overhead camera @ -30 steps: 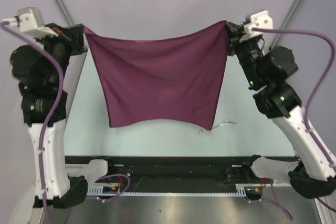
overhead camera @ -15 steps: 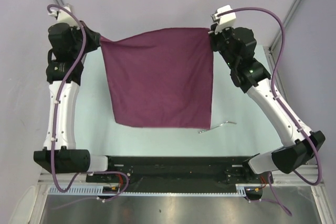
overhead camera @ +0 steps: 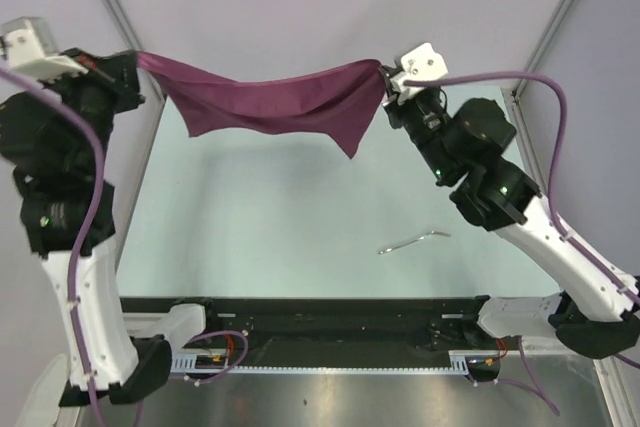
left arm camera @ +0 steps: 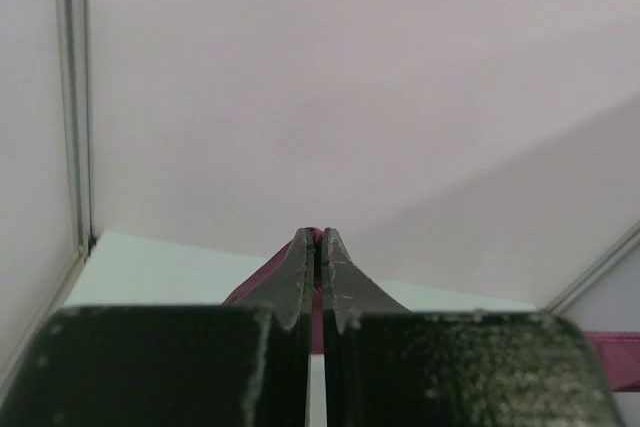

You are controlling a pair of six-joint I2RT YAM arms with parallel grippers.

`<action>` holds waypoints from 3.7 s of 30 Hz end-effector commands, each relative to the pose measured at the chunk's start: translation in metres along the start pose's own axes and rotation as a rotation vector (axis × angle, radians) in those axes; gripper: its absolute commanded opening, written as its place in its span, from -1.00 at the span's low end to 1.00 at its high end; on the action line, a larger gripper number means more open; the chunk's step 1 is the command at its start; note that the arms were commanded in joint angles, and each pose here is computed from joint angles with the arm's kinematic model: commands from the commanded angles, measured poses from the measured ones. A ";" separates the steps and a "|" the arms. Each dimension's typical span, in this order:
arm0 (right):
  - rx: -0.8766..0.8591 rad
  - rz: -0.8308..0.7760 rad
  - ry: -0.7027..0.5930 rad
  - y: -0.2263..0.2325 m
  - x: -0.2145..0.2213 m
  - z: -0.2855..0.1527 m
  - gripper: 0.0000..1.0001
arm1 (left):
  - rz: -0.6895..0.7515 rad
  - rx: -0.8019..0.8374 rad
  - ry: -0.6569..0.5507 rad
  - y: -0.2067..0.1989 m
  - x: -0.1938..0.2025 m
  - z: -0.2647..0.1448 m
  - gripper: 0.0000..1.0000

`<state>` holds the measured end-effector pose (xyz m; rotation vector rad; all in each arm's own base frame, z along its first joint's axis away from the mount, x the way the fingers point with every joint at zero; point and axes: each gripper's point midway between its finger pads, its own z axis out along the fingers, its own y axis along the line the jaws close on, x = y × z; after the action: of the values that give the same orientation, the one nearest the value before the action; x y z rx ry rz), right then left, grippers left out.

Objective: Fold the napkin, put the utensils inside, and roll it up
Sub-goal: Flatten out the napkin at the center of the board, then fold the napkin at the center of the board.

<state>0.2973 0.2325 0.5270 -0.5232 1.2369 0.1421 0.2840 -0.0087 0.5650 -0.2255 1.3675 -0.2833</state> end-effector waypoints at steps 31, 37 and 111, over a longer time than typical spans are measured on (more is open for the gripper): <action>-0.002 0.338 0.311 -0.060 0.354 0.251 -0.64 | 0.211 -0.458 0.562 0.220 0.322 0.198 -0.64; -0.037 0.511 0.450 -0.057 0.426 0.262 0.99 | 0.233 -0.464 0.661 0.229 0.369 0.228 0.67; -0.077 0.780 1.111 0.132 0.357 0.017 0.49 | 0.001 0.237 0.906 0.000 0.396 0.040 0.83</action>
<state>0.3509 0.3637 0.1024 -0.3383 2.6291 0.6044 0.3945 -0.0993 0.2143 0.0007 2.1992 -0.5498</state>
